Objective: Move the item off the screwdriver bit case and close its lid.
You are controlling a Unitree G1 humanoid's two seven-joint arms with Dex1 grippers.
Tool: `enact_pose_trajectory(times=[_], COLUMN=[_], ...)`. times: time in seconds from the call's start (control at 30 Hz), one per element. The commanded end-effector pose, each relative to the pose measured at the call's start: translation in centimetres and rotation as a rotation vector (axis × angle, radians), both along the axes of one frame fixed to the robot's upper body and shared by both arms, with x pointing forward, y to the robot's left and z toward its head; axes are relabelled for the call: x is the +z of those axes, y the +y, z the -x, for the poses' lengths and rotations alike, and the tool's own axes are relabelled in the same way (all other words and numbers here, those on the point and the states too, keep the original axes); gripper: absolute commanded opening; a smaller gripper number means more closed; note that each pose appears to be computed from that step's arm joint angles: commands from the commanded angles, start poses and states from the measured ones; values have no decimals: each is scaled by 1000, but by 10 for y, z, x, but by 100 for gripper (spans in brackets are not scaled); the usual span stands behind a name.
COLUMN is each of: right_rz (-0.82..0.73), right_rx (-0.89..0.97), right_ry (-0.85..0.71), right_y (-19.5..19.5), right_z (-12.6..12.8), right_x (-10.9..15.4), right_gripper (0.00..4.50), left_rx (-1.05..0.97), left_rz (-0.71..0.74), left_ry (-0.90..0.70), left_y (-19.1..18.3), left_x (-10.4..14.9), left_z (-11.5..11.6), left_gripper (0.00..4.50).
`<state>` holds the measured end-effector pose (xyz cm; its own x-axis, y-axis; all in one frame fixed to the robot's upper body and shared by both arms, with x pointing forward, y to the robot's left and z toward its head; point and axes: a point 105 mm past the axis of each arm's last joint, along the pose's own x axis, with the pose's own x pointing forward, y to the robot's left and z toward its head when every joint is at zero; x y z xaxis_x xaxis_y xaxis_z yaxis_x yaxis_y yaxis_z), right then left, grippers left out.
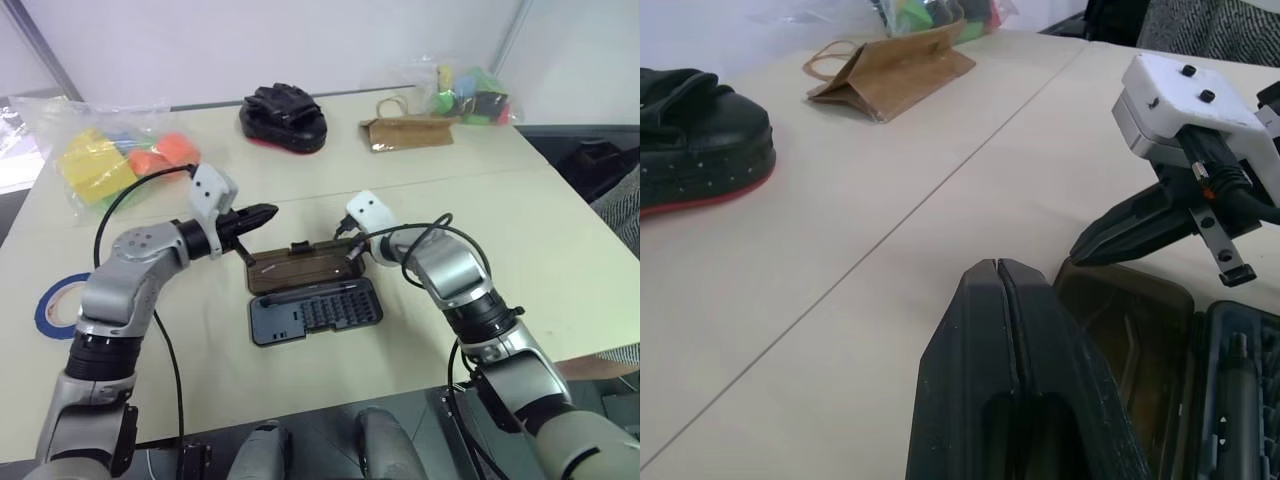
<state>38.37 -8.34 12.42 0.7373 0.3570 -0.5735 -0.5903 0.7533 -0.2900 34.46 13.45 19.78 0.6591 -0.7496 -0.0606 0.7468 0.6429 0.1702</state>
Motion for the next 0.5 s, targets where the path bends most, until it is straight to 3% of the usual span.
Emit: enact_pose_trajectory(times=[0.03,0.27,0.5], right_rz=[-9,-34,-105], right_rx=[15,14,25], right_ry=[34,18,-44], right_y=[1,-4,-15], right_z=[6,8,12], right_x=[-9,3,40], right_gripper=[91,441,447], left_rx=[-10,-34,-100], left_rz=[1,11,11], left_ry=[-59,-30,53], left_y=[-1,-1,8], left_x=[13,11,8], left_z=[4,8,28], left_gripper=[0,0,0])
